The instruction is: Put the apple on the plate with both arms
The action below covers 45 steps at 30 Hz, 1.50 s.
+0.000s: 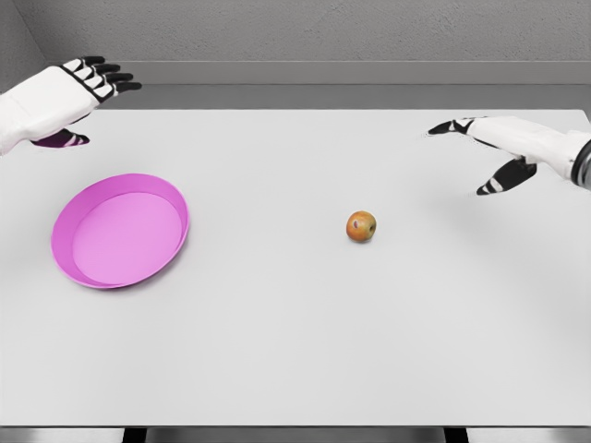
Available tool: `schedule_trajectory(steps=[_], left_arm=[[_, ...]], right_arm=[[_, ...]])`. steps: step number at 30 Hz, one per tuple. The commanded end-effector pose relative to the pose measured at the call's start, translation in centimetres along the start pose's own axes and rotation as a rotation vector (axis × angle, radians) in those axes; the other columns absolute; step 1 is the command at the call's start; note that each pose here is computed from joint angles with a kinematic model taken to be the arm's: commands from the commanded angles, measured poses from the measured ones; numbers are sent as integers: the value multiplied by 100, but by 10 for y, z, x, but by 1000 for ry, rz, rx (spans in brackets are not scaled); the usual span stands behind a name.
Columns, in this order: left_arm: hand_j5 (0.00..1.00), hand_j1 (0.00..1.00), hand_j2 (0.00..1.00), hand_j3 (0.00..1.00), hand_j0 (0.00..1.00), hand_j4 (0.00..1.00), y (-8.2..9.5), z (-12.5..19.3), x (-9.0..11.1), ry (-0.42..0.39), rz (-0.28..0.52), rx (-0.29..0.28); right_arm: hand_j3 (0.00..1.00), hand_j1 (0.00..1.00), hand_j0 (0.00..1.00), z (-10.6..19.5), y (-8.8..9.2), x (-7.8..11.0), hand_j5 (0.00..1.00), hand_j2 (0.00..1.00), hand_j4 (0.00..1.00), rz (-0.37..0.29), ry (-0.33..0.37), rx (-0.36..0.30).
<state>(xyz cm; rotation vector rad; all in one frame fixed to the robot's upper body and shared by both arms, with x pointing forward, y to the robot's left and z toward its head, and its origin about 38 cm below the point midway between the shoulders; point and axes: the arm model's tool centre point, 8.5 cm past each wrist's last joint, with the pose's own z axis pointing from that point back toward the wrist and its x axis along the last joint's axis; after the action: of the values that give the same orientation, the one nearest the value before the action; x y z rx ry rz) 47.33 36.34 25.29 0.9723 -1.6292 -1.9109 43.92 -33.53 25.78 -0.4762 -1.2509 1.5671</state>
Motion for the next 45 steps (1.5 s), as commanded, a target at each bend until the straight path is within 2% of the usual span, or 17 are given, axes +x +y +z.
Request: schedule_trajectory(steps=[1,3,6,10,11,13,15,20,23,26,29,32,34,36,38,41,45], left_arm=[[100,100,100,100,100,100,9,-22,31,-94,-63,4],[100,100,100,100,100,100,20,-42,62,-177,-106,-11],[100,100,100,100,100,100,21,-69,106,-285,-117,-59],[100,100,100,100,100,100,32,-131,193,-517,-234,-60],[100,100,100,100,100,100,33,-139,210,-560,-258,-64],[100,100,100,100,100,100,37,-152,236,-622,-257,-42],[100,100,100,100,100,100,39,-160,254,-667,-246,-33],[100,100,100,100,100,100,28,-177,260,-682,-67,-49],[100,100,100,100,100,100,13,-192,245,-627,70,-83],[100,100,100,100,100,100,5,-201,243,-606,104,-99],[100,100,100,100,100,100,-1,-203,243,-599,114,-117],[100,100,100,100,100,100,-11,-204,252,-617,112,-145],[100,100,100,100,100,100,-12,-210,273,-673,79,-169],[100,100,100,100,100,100,-16,-210,284,-711,35,-209],[100,100,100,100,100,100,-13,-214,294,-745,-16,-232],[100,100,100,100,100,100,-7,-217,298,-769,-72,-269],[100,100,100,100,100,100,2,-219,298,-774,-100,-265]], right_arm=[[100,100,100,10,-14,-17,100,100,100,-15,47,-40],[100,100,100,10,-14,-19,100,100,100,-18,52,-38],[100,100,100,11,-14,-30,100,100,100,-33,80,-38],[100,100,100,10,-13,-28,100,100,100,-29,70,-39],[100,100,100,11,-13,-27,100,100,100,-22,61,-37],[100,100,100,10,-13,-25,100,100,100,-21,56,-36],[100,100,100,10,-12,-30,100,100,100,-34,75,-32],[100,100,100,10,-13,-26,100,100,100,-27,66,-33],[100,100,100,10,-12,-28,100,100,100,-29,70,-33],[100,100,100,9,-11,-26,100,100,100,-28,64,-28],[100,100,100,9,-8,-26,100,100,100,-30,65,-24],[100,100,100,10,-8,-27,100,100,100,-30,66,-24],[100,100,100,10,-8,-27,100,100,100,-30,66,-22],[100,100,100,10,-9,-26,100,100,100,-28,63,-24],[100,100,100,9,-8,-25,100,100,100,-28,63,-23],[100,100,100,9,-8,-25,100,100,100,-29,62,-21],[100,100,100,9,-7,-25,100,100,100,-28,62,-18]])
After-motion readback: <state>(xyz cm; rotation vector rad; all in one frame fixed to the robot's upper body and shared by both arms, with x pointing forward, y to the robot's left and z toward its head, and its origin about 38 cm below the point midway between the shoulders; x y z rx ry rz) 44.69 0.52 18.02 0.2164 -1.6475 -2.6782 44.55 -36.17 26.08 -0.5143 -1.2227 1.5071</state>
